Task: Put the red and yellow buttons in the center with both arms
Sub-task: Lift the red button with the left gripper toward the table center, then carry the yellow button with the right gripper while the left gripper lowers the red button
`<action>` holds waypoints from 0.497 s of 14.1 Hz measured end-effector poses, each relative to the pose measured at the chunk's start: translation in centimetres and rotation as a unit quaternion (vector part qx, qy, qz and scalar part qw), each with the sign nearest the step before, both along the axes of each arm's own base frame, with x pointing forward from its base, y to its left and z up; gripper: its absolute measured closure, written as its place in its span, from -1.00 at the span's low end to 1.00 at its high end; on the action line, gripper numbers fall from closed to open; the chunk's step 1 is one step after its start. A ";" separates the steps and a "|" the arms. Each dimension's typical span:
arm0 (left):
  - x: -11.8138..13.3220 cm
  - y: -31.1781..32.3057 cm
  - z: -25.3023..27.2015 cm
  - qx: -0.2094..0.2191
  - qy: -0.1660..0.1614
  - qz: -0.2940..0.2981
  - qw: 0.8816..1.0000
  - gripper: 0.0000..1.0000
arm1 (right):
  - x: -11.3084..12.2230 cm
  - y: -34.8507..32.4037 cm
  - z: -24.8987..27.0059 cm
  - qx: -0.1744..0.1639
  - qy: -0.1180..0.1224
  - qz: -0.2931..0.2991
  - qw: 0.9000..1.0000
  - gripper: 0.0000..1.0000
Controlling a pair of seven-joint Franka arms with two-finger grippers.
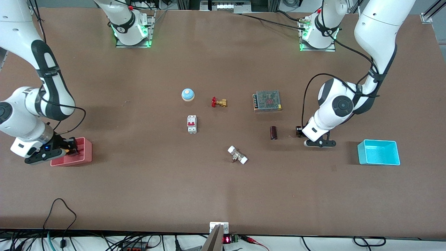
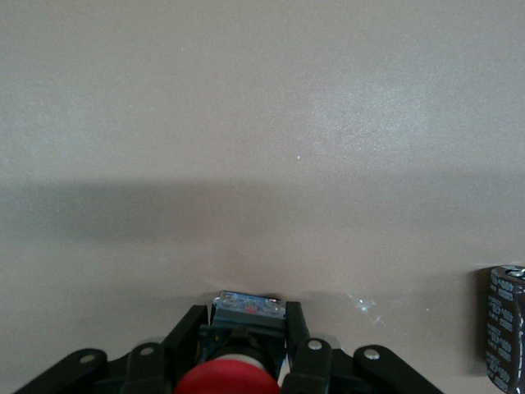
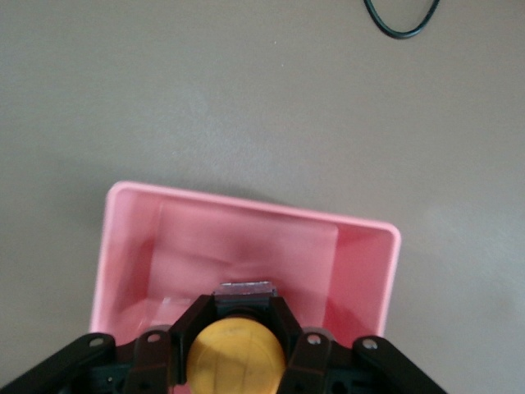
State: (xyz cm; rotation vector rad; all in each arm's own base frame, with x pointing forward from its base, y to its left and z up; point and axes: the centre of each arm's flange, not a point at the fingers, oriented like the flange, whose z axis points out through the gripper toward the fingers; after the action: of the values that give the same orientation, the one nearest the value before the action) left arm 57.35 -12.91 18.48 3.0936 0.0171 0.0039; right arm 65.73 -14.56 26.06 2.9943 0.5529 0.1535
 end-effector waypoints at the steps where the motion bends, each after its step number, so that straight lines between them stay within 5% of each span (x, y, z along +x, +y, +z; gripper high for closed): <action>1: 0.0 0.0 0.0 0.000 -0.001 0.000 1.000 0.10 | -0.1 0.5 2.2 0.003 0.011 0.002 1.000 0.29; 7: -0.1 0.0 0.0 -0.001 -0.002 0.001 1.000 0.10 | -2.2 11.3 13.6 0.060 0.057 -0.040 0.996 0.29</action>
State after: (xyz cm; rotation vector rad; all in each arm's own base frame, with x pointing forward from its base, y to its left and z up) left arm 57.25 -12.87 18.49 3.0922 0.0192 0.0116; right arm 63.52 -3.23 39.68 3.1517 0.4499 0.0089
